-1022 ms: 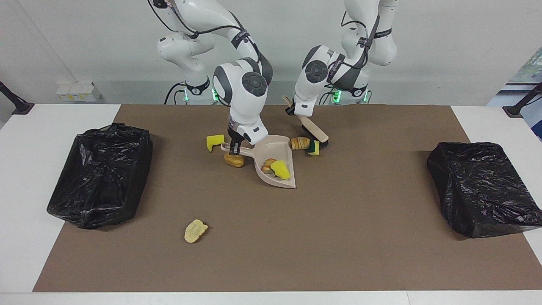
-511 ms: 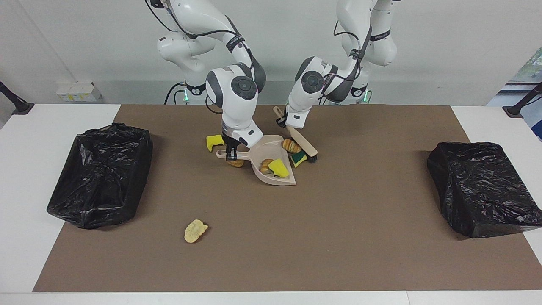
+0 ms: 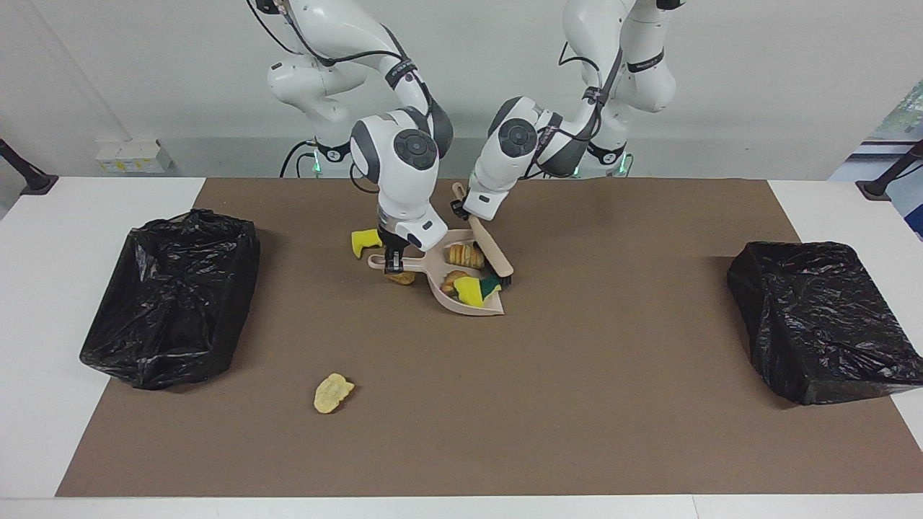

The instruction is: Sweep and dump trash in bin

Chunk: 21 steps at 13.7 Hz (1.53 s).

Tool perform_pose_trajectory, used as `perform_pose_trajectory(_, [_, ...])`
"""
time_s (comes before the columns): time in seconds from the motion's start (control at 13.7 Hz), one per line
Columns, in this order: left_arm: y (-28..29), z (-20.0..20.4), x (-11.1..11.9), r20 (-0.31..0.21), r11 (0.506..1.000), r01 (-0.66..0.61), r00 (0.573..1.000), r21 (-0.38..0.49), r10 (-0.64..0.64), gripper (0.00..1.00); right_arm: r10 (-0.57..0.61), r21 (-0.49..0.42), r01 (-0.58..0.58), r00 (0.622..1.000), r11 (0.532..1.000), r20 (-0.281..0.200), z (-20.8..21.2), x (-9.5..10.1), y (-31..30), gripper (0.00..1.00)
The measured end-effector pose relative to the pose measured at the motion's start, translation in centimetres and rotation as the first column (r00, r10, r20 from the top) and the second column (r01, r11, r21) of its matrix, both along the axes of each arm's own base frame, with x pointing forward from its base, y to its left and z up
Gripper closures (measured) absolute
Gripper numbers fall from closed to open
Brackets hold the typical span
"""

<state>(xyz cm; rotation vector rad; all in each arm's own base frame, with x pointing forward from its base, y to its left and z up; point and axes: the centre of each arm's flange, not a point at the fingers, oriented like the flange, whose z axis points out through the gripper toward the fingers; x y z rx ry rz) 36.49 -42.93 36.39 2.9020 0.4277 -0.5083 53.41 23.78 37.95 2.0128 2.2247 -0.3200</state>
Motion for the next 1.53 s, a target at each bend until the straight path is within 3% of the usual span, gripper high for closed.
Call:
perform_pose_trajectory(0.37, [0.3,3.0,-2.0,-0.14,0.993,0.102,0.986,0.054,-0.093,0.74,-0.055,0.08,0.054,0.998,0.995,0.009,0.1,0.8,-0.8,0.68])
perform_pose_trajectory(0.51, [0.6,3.4,-2.6,-0.167,0.991,0.12,0.98,0.066,-0.108,0.74,-0.081,0.133,0.079,0.997,0.988,0.014,-0.3,0.9,-0.9,0.68])
perform_pose_trajectory(0.88, [1.7,3.4,-3.4,-0.202,0.973,0.185,0.967,0.14,-0.155,0.74,-0.124,0.211,0.119,0.992,0.97,0.009,-0.7,1.1,-1.1,0.68])
perform_pose_trajectory(1.1, [2.6,6.0,-4.2,-0.214,0.968,0.207,0.961,0.141,-0.174,0.74,-0.141,0.216,0.136,0.99,0.967,0.007,-0.7,1.4,-1.8,0.68])
perform_pose_trajectory(1.39, [4.1,8.7,-4.5,-0.188,0.97,0.205,0.966,0.135,-0.178,0.74,-0.146,0.217,0.141,0.989,0.966,0.007,-0.7,1.6,-2.1,0.68])
perform_pose_trajectory(1.53, [6.0,7.5,-2.6,-0.165,0.976,0.177,0.974,0.131,-0.154,0.74,-0.133,0.217,0.129,0.991,0.968,0.006,-0.7,1.3,-1.8,0.68])
